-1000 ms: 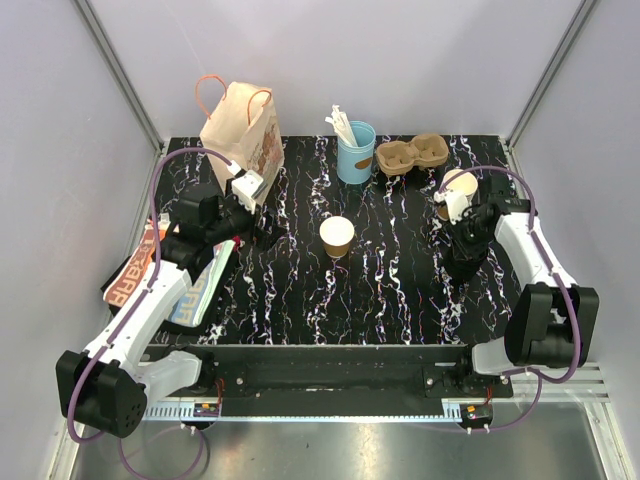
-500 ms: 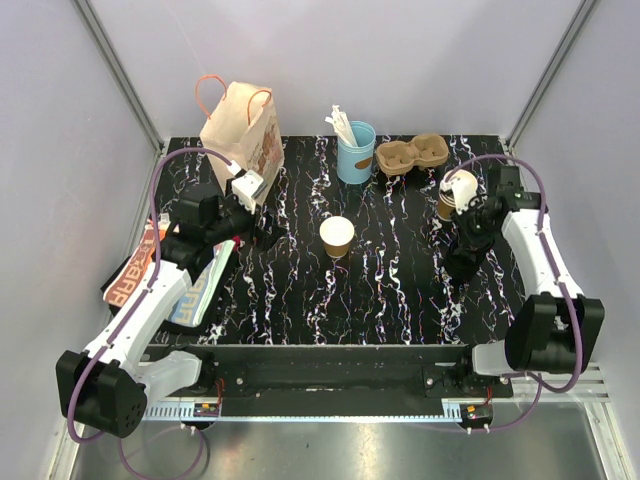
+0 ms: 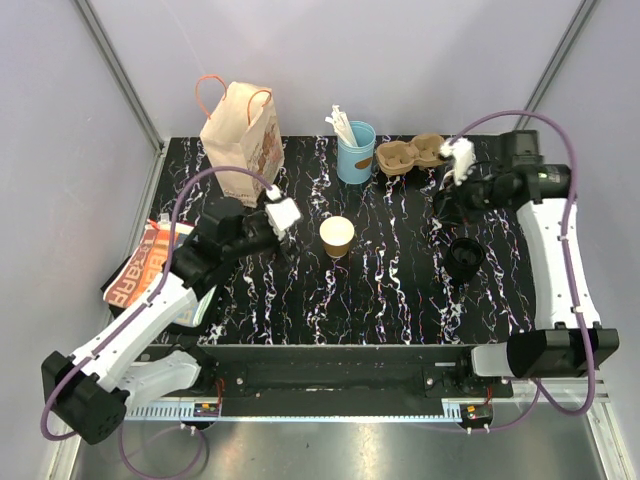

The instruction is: Pack the takeout coffee

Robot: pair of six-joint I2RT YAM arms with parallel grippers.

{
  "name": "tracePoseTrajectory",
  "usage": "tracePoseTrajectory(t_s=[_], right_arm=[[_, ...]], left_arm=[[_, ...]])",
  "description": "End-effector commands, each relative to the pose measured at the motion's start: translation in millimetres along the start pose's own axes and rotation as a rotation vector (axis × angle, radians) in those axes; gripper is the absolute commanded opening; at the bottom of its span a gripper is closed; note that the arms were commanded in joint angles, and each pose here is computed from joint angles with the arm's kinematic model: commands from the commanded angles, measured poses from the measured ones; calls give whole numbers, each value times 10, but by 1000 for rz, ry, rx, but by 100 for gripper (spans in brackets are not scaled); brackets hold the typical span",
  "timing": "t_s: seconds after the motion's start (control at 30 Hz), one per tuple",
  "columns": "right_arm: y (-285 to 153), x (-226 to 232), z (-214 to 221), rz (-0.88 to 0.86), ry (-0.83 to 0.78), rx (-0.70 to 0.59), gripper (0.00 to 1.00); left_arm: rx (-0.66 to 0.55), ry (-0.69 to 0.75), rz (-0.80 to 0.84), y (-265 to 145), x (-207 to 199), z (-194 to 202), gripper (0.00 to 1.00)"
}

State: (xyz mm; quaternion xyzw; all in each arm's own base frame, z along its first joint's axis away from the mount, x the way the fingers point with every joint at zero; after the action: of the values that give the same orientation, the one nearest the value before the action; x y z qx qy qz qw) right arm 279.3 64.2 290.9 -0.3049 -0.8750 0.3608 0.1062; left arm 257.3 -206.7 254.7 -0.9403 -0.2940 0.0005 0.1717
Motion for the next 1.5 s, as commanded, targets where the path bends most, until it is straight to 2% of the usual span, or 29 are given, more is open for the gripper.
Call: tracePoseTrajectory(t_s=[0.0,0.13,0.33,0.77,0.97,1.1,1.2,1.33,1.47], right_arm=[[163,627,-223,-243,-52,0,9],[296,945,-438,-416,-102,-24,10],[474,1262,-604,-658,-99,-5,10],[575,1792,-726,-928,-76,18,11],[616,2001,-684,-982,-79,71,11],[550,2050,-737,-996,-77,51,11],[499,2059,-761,-990,-86,40,11],[453,2052,-764,-971,-103,36,11],[387,2060,-775,-960,-118,23,11]], left_arm=[[-48,283,26,53,-17,-335,99],[-93,381,132,112,-118,-557,99],[-148,422,339,209,-379,-653,99],[-138,484,446,262,-608,-664,98],[-134,494,456,282,-650,-646,98],[-118,515,463,290,-679,-548,96],[-103,526,475,289,-700,-492,90],[-85,541,481,295,-712,-435,77],[-72,545,494,296,-734,-391,72]])
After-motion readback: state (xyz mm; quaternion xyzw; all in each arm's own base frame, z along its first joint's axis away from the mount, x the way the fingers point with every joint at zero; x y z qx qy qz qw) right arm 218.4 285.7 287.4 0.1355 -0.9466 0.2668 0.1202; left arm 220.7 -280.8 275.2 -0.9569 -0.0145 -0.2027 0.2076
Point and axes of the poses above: each gripper's point midway between its finger pads, its own y axis out along the fingers, its own x axis along the line the jaws close on, z = x × y, the point moved 2 cm from there along -y, back along the fingers, and after that the axes turned 7 degrees about -y, right-handed, at the moved point
